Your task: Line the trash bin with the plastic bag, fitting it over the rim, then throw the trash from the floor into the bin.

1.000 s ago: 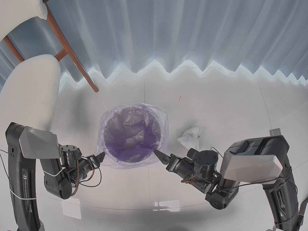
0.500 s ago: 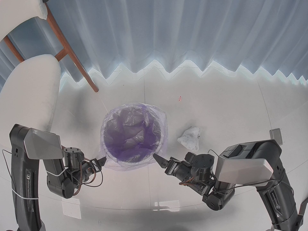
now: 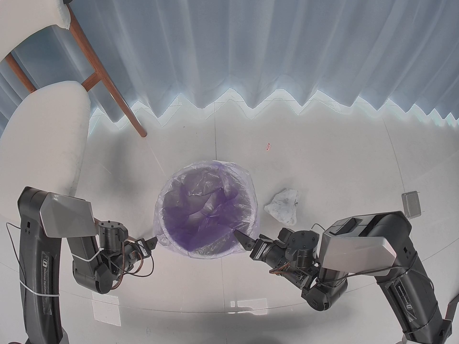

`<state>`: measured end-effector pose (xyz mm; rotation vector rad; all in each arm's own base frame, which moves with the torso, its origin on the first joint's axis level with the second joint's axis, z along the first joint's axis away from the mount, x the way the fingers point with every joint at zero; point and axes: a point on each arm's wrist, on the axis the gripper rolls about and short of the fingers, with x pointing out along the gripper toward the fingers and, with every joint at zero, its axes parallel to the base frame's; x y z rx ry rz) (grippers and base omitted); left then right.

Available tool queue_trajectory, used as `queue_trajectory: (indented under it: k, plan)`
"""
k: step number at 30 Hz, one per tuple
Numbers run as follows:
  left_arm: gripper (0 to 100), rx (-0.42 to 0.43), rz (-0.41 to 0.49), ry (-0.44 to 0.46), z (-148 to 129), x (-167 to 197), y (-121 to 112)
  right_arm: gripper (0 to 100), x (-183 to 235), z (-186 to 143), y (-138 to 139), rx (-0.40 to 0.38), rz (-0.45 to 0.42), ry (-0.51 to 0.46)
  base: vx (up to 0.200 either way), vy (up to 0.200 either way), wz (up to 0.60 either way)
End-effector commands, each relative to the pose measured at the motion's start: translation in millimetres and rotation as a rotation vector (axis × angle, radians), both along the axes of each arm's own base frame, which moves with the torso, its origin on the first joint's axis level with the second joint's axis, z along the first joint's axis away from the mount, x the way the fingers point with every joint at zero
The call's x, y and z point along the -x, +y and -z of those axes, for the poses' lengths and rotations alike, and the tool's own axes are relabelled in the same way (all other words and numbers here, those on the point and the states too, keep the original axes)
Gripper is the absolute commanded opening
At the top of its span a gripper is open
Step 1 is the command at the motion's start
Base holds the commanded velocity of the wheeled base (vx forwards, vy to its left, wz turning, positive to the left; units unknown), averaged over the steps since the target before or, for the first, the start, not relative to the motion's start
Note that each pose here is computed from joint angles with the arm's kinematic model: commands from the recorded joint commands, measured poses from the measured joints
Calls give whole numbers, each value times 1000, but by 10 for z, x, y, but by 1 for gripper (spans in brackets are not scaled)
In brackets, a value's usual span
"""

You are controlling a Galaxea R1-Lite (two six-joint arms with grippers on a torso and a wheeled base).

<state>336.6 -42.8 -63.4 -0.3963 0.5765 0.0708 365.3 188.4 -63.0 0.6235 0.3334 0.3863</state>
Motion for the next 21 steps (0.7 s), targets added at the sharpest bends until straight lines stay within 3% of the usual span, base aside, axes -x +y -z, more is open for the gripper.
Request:
queue_trajectory:
  k: [1,3,8,9,15,16,21]
  plan:
    - [100,3,0,-41,47,-14,-10,100,-3,-11,18,-12,-4,-16,0,0,0]
    - [100,21,8,-124,-4,-14,-17,100,-12,-42,58,-25,-9,-27,0,0,0]
    - [100,61,23,-129,-132,56,-122,100,55,-189,231,-54,-18,-55,0,0,0]
    - [100,112,20,-156,-255,64,-184,100,94,-293,329,-83,-16,-71,0,0,0]
    - [100,150,24,-207,-533,146,-215,100,211,-604,454,-161,-38,-96,0,0,0]
    - [100,157,30,-235,-681,202,-205,100,257,-733,476,-199,-45,-101,0,0,0]
    - [100,215,136,-282,-1099,530,-164,100,326,-857,474,-242,-53,-92,0,0,0]
